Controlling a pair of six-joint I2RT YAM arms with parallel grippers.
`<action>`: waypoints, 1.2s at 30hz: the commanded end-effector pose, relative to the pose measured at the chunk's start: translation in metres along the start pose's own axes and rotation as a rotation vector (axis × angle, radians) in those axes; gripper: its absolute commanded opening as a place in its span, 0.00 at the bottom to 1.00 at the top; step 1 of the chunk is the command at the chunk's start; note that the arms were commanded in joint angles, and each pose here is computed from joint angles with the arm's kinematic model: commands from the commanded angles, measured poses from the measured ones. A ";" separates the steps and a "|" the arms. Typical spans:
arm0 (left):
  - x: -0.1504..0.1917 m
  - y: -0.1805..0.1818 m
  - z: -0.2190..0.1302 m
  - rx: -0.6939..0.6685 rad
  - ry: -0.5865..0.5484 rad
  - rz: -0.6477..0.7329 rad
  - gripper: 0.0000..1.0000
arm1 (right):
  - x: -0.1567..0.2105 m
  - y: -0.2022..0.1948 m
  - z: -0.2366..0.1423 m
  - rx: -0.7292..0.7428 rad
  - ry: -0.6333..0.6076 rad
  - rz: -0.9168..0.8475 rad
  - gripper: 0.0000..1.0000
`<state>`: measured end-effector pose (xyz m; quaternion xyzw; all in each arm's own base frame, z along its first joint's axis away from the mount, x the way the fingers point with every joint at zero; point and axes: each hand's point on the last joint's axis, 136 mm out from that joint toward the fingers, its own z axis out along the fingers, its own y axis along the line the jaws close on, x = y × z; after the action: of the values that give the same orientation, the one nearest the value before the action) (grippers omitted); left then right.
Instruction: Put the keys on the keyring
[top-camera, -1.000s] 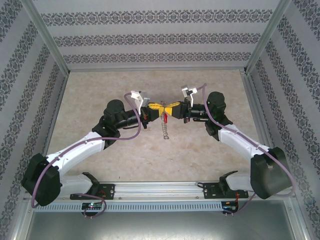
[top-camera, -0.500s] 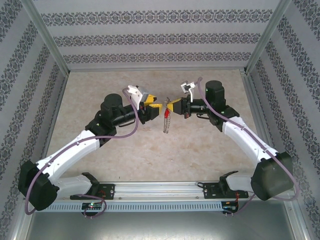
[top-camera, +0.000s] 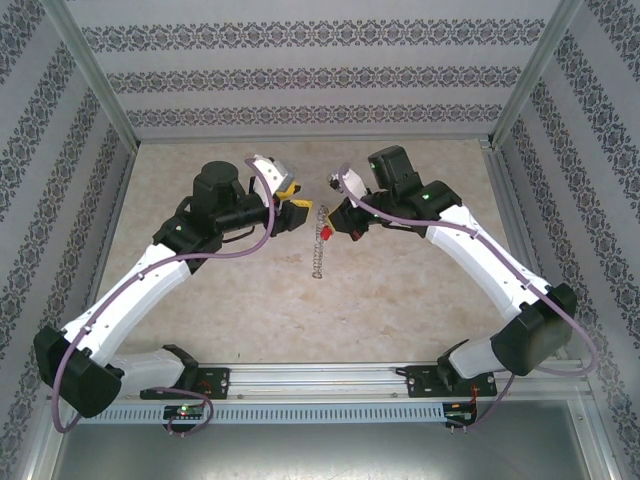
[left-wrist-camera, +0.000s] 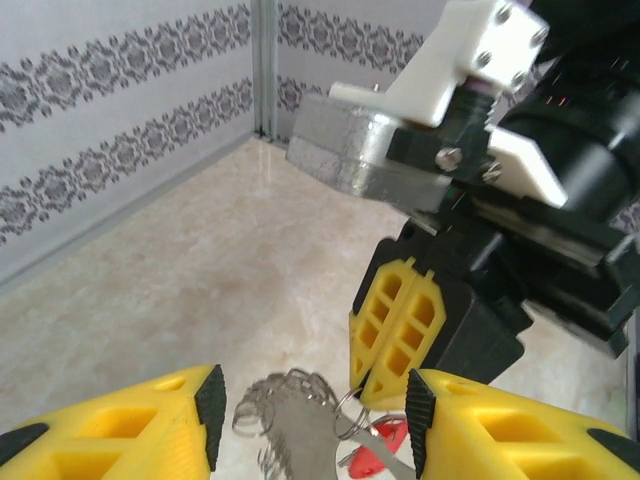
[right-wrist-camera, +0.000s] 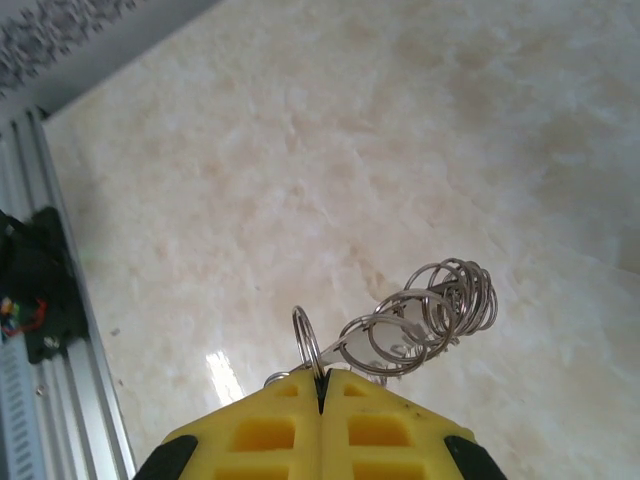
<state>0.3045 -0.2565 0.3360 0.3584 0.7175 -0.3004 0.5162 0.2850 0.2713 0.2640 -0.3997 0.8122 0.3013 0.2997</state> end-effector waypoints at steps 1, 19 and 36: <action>0.016 -0.004 -0.006 0.066 0.072 0.017 0.52 | 0.003 -0.001 -0.011 0.080 0.079 -0.099 0.00; 0.040 -0.018 0.001 0.326 0.139 -0.078 0.48 | -0.006 0.022 -0.017 0.027 0.289 -0.291 0.00; 0.027 -0.021 0.017 0.499 0.094 -0.153 0.44 | -0.015 0.037 -0.025 -0.045 0.217 -0.312 0.00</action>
<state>0.2929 -0.2740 0.2870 0.4198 0.6968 -0.4652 0.3491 0.2635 0.2782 0.2840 -0.5494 0.7777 0.2078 0.2238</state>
